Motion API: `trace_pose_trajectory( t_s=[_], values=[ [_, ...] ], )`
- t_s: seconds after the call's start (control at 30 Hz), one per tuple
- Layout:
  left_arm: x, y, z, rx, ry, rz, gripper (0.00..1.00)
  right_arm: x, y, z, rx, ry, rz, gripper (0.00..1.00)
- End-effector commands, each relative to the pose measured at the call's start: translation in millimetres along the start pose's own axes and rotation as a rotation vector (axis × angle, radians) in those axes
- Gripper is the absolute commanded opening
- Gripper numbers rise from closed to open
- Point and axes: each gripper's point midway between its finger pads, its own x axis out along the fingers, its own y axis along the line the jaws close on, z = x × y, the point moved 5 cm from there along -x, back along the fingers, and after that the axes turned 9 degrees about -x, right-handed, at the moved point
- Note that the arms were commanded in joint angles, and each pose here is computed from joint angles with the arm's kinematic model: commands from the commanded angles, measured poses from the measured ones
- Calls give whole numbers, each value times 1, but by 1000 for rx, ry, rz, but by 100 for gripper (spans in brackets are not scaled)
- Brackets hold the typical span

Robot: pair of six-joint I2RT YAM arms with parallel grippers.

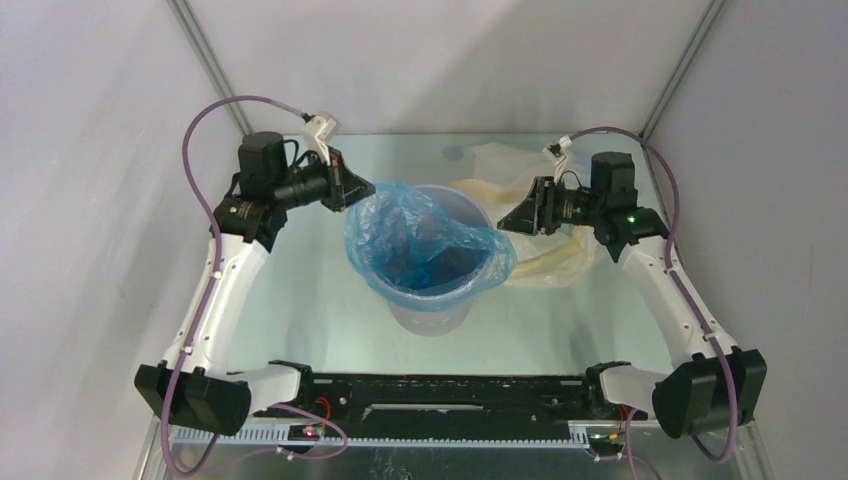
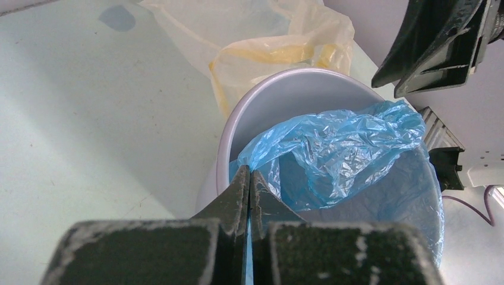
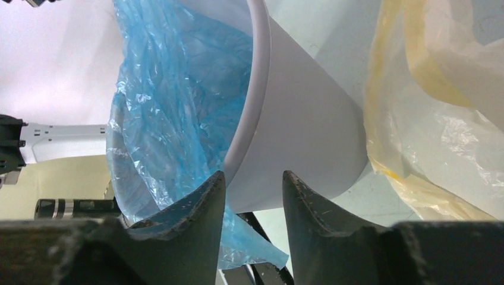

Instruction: Put the trash bags into the trash bin

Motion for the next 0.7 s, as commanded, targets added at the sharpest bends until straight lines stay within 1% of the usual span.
trace_pose_trajectory(
  t_s=[0.0,0.17,0.43,0.53,0.67],
  values=[
    [-5,-6,8,18,-42,-15,0,0,12,12,-40,-10,96,46],
    [-5,-6,9,16,-45,-13,0,-5,25,7,-35,15,188,47],
    [-5,-6,10,12,-51,-8,0,-6,41,0,-22,44,231,43],
    [-6,-6,10,12,-52,-4,0,-4,45,-4,-17,56,229,39],
    [-5,-5,9,10,-51,-3,0,-5,52,-5,-25,50,238,40]
  ],
)
